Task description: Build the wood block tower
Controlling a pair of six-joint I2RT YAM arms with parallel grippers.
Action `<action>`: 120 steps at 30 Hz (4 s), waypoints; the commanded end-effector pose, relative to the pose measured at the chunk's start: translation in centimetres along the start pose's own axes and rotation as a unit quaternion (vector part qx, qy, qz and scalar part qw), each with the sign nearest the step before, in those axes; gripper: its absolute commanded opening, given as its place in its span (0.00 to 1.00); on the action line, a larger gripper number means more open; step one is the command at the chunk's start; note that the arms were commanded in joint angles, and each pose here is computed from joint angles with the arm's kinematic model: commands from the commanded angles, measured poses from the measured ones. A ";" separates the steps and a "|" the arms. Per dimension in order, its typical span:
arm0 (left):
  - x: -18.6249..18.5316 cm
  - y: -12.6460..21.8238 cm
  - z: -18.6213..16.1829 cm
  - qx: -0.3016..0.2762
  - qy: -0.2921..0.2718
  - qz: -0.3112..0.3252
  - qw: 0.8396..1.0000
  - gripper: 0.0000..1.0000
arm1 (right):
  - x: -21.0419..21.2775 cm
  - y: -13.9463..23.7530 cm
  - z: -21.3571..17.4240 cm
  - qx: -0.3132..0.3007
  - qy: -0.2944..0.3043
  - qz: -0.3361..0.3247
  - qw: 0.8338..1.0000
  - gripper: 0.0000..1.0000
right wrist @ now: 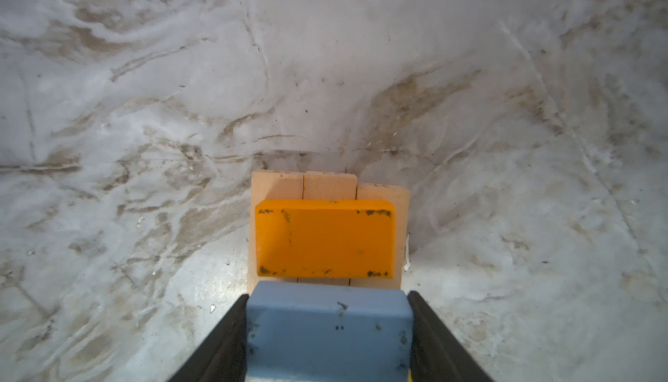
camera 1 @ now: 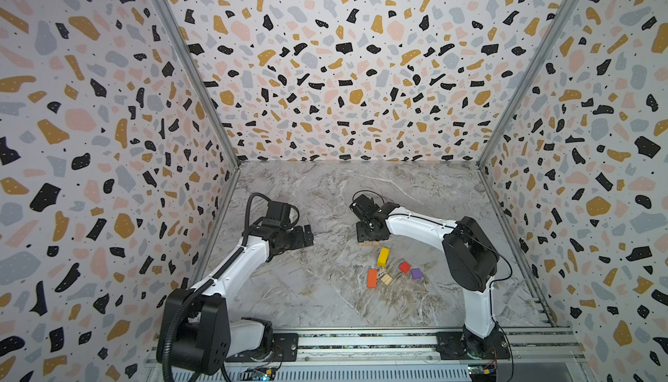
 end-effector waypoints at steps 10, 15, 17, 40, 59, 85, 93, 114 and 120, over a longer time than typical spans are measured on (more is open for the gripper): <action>0.1 -0.1 0.1 -0.001 0.000 -0.001 1.000 1.00 | -0.1 -0.7 -0.2 0.007 0.002 0.004 1.000 0.58; 0.1 -0.2 0.1 0.000 0.001 -0.001 1.000 1.00 | -0.1 -0.8 -0.4 0.008 0.002 0.004 1.000 0.58; 0.1 -0.2 0.1 0.001 0.001 -0.002 1.000 1.00 | -0.1 -0.8 -0.4 0.008 0.002 0.004 1.000 0.58; 0.1 -0.1 0.1 0.001 0.001 -0.002 1.000 1.00 | -0.2 -0.9 -0.1 0.003 0.000 0.001 1.000 0.70; -0.2 -0.7 -0.3 0.013 0.010 -0.020 1.000 1.00 | -1.4 3.3 0.7 -0.029 0.029 -0.016 0.999 0.83; -10.3 -6.3 4.1 0.039 -0.110 -0.034 0.993 1.00 | -6.9 6.8 -1.9 -0.020 0.069 -0.034 0.997 0.99; -13.7 -9.2 5.0 0.038 -0.171 0.022 0.984 1.00 | -7.7 5.7 -3.1 -0.010 0.066 -0.020 0.998 0.99; -19.0 -14.0 2.3 0.071 -0.228 0.038 0.970 1.00 | -6.2 2.7 -4.3 0.003 0.051 0.032 0.998 0.99; -19.5 -14.5 1.2 0.077 -0.233 0.033 0.969 1.00 | -6.3 1.9 -4.3 0.003 0.047 0.023 0.999 0.99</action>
Point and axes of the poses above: each gripper's point midway between its finger pads, its own y axis back along the fingers, its own x axis along the line the jaws close on, z = x × y, the point moved 5 cm from there along y, back along the fingers, and after that the axes turned 13 degrees about y, right-handed, at the moved point
